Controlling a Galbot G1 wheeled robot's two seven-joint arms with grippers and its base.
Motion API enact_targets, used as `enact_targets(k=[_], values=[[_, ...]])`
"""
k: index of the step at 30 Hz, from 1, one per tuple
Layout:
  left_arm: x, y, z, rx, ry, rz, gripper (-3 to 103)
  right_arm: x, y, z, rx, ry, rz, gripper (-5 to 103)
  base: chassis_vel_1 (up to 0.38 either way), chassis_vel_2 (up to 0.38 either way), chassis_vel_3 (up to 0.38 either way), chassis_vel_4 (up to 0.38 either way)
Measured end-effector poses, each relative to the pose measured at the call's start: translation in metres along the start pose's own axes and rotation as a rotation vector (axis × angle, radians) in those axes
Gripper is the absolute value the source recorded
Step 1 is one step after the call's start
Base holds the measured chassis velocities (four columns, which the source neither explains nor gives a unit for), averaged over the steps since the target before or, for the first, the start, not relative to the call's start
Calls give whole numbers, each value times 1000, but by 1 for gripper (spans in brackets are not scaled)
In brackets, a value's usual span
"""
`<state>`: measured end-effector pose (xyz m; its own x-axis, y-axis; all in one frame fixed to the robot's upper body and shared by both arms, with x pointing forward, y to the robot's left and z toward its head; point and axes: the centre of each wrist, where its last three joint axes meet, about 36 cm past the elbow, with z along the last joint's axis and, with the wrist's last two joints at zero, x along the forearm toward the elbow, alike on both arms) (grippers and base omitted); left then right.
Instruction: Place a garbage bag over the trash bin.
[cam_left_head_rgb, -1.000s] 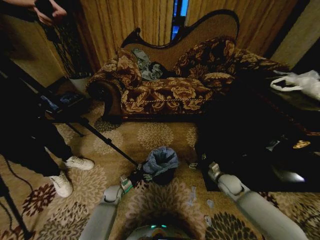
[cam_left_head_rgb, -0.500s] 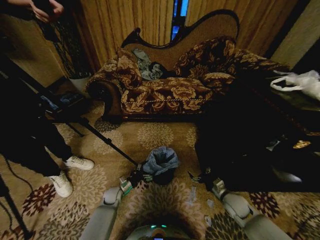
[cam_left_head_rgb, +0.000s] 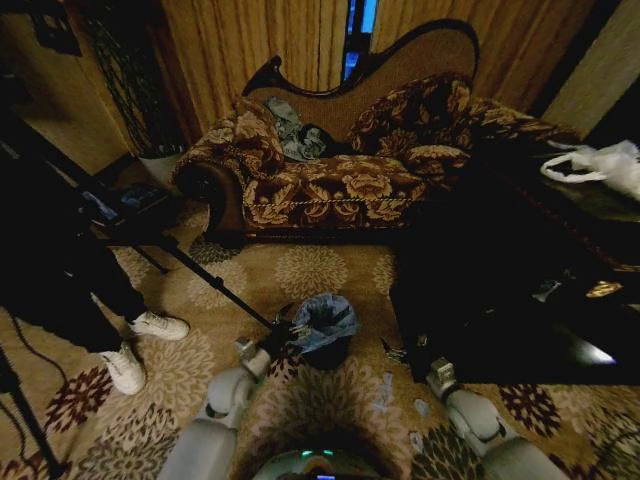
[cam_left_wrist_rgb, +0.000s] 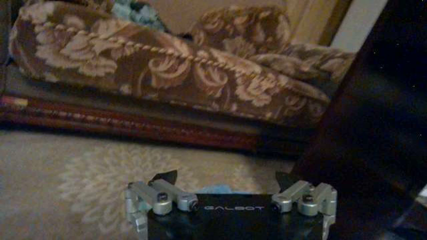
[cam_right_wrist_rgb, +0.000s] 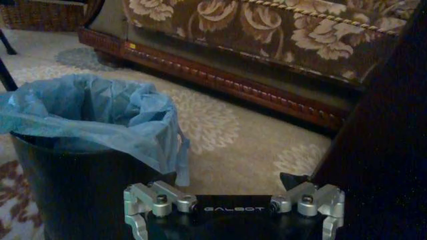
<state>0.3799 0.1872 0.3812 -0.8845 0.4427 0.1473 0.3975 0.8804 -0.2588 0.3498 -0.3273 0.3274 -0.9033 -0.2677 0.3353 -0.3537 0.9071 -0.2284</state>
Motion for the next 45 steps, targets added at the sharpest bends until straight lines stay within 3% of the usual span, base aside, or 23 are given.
enact_targets(k=[5,6,9,10,12,16,23,28,33,39,41,43,45], values=[[-14,-17,-6,26,67,-8,100,1,0,3,0,-7,9,100,0,0,0,0],[-22,-28,-7,36,105,34,100,2,-1,5,0,-10,16,100,0,0,0,0],[-29,-44,-9,10,190,126,100,2,-4,6,-3,-18,28,100,0,0,0,0],[-29,-44,-9,10,190,126,100,2,-4,6,-3,-18,28,100,0,0,0,0],[-32,-59,-10,-17,273,171,100,1,-7,7,-4,-25,37,100,0,0,0,0],[-35,-75,-15,-69,374,163,100,2,-11,9,-1,-34,47,100,0,0,0,0],[-41,-74,-29,-115,425,96,100,5,-18,19,3,-40,62,100,0,0,0,0],[-47,-55,-30,-119,443,78,103,5,-21,25,2,-45,64,100,0,0,0,0],[-55,-47,-21,-100,464,88,93,3,-19,25,3,-50,58,100,0,0,0,0],[-66,-47,-8,-94,490,104,69,1,-21,23,10,-53,53,100,0,0,0,0],[-66,-48,-5,-94,493,104,69,1,-21,23,11,-52,53,100,0,0,0,0],[-68,-48,0,-95,504,104,53,2,-21,24,11,-52,53,100,0,0,0,0],[-69,-48,1,-95,507,105,53,3,-21,24,11,-52,53,100,0,0,0,0]])
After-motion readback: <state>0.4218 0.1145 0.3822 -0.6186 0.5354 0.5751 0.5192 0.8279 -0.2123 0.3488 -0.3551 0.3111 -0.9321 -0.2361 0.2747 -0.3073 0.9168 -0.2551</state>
